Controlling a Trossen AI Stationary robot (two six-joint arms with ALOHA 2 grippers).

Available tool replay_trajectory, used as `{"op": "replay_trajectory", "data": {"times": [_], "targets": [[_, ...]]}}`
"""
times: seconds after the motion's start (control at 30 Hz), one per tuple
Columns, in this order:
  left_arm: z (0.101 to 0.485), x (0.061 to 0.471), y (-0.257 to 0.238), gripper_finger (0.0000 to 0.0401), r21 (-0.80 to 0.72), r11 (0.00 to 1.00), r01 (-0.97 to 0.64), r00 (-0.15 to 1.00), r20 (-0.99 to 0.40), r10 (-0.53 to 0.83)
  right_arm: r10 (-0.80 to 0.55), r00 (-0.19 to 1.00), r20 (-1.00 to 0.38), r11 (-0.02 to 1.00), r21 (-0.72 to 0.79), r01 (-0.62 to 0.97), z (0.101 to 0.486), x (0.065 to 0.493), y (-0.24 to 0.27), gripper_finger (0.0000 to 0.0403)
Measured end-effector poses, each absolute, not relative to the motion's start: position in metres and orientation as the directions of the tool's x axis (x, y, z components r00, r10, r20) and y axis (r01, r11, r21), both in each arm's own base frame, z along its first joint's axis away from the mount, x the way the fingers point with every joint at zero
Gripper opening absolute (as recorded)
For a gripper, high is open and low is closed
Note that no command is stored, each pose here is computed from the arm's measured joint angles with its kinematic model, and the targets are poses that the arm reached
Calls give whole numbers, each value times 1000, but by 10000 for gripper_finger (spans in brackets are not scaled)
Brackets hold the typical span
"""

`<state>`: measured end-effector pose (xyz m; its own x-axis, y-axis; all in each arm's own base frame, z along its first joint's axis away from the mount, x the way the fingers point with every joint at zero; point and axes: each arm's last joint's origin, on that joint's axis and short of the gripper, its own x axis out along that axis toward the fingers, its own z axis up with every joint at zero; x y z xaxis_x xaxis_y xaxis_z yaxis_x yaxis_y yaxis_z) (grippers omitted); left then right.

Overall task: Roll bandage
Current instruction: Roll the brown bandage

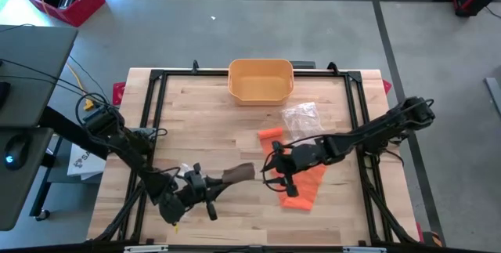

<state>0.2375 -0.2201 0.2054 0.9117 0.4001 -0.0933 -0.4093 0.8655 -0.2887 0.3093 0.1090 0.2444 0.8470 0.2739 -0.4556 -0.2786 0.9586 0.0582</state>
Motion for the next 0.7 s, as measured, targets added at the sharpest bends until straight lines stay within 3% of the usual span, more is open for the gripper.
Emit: {"op": "replay_trajectory", "data": {"times": [0.2,0.33,0.47,0.7], "targets": [[190,230,-222,10,-255,887,-385,920,-184,346,180,822,-540,982,55,-179,252,292,100,165],[180,227,-220,10,-163,929,-332,919,-276,280,305,825,-475,952,121,-282,251,301,107,165],[174,226,-217,20,-64,955,-289,905,-344,250,372,826,-422,928,150,-341,228,324,117,165],[153,235,-217,17,-38,968,-249,882,-422,210,332,869,-366,942,183,-283,186,362,121,165]]}}
